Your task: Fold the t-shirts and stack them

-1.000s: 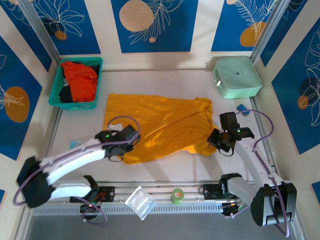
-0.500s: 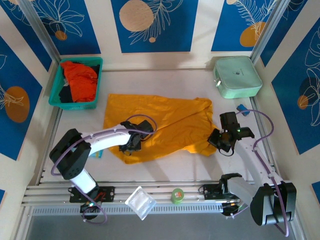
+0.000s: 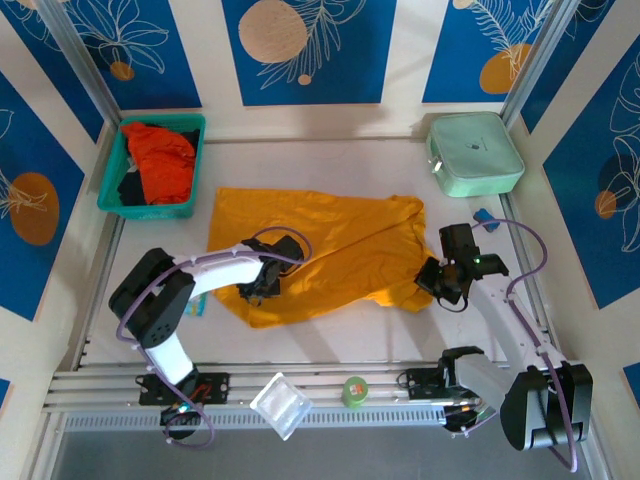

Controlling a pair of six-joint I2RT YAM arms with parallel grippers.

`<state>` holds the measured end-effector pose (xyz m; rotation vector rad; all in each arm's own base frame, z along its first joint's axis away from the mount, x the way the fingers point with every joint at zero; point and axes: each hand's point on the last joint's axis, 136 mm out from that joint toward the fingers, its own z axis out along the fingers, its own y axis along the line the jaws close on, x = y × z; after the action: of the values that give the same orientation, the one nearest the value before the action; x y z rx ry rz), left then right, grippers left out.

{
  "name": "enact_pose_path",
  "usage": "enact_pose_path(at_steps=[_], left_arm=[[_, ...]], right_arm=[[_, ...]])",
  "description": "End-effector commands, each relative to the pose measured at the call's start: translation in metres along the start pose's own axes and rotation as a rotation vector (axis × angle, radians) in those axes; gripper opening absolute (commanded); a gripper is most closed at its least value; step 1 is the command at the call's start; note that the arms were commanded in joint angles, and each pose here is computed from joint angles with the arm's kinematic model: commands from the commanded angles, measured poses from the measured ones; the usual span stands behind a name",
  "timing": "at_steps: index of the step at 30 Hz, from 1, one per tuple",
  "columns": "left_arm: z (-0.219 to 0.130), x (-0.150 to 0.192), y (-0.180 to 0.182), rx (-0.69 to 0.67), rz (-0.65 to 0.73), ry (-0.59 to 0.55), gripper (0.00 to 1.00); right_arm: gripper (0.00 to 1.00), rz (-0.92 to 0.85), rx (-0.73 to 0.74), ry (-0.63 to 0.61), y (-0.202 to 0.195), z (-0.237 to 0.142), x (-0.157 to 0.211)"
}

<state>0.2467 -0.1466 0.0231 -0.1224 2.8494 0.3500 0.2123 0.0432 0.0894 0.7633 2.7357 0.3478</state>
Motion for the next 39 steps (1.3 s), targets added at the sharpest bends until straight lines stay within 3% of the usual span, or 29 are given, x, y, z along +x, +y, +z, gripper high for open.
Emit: enact_pose_path(at_steps=[1,16,22,28,35,39], left_arm=[[0.001,-0.002,0.008,-0.019,-0.008,-0.008,0.32],[0.006,0.006,0.024,-0.055,-0.024,-0.002,0.19],[-0.008,-0.001,0.033,-0.060,-0.041,-0.042,0.00],[-0.038,0.006,0.067,-0.073,-0.104,-0.092,0.00],[-0.050,0.053,0.123,-0.109,-0.239,-0.074,0.00],[-0.044,0.078,0.134,-0.080,-0.320,-0.035,0.10]], right_arm=[[0.00,0.000,-0.002,0.020,-0.002,0.003,0.004],[0.00,-0.001,0.000,0.026,-0.002,0.005,0.005],[0.00,0.004,0.008,0.023,-0.004,0.005,0.004],[0.00,0.016,0.031,0.000,-0.008,0.005,-0.001],[0.00,0.047,0.041,-0.040,-0.013,0.004,-0.020],[0.00,0.052,0.029,-0.038,-0.010,0.004,-0.027]])
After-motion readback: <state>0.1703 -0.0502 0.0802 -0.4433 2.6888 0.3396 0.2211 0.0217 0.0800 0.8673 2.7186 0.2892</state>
